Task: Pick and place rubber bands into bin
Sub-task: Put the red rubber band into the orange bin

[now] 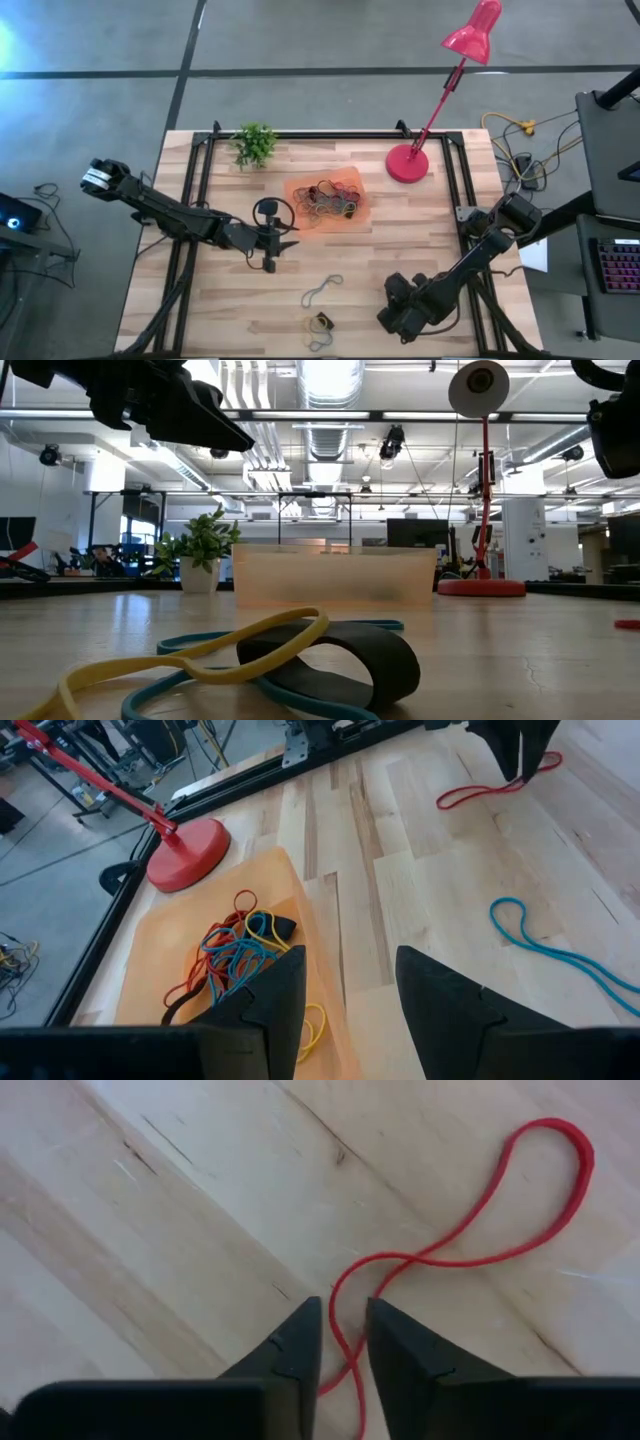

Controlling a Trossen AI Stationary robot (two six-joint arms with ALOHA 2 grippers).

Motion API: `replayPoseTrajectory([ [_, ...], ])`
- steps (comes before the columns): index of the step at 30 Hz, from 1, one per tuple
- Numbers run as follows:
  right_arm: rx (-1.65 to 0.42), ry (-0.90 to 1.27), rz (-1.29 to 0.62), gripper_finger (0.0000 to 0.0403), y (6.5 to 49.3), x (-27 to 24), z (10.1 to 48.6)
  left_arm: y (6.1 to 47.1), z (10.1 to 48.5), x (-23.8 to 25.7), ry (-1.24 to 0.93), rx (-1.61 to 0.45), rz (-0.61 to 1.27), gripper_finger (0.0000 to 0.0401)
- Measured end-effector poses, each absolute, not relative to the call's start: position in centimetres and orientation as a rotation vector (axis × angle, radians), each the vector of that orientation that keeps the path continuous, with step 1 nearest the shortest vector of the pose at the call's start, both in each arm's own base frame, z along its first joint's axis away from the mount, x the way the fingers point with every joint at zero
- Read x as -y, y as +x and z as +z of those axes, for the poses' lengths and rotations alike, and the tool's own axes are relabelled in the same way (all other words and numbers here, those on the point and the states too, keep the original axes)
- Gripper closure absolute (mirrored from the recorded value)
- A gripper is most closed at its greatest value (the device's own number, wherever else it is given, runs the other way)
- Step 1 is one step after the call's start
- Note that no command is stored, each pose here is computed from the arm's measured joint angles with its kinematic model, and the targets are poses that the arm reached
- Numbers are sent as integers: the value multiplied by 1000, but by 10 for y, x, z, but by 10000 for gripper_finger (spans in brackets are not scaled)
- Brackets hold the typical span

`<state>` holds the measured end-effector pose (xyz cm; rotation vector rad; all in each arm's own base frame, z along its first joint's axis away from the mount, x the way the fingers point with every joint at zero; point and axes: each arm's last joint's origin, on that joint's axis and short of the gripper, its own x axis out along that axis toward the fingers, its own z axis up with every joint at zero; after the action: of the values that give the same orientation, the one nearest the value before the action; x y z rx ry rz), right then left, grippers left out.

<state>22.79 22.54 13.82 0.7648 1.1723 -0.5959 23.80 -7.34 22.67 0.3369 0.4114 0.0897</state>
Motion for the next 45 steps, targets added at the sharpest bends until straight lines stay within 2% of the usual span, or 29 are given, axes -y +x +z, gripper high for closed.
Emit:
replayPoseTrajectory([
  [11,-1175,771,-605,224,227,-224,136,238,227,73,337,-411,90,260],
  [17,-1236,777,-633,191,231,-223,124,238,227,73,336,-410,90,260],
  [23,-1297,749,-655,191,235,-225,118,238,227,73,336,-410,90,260],
  [45,-1420,606,-703,241,236,-227,117,238,227,74,336,-410,89,260],
])
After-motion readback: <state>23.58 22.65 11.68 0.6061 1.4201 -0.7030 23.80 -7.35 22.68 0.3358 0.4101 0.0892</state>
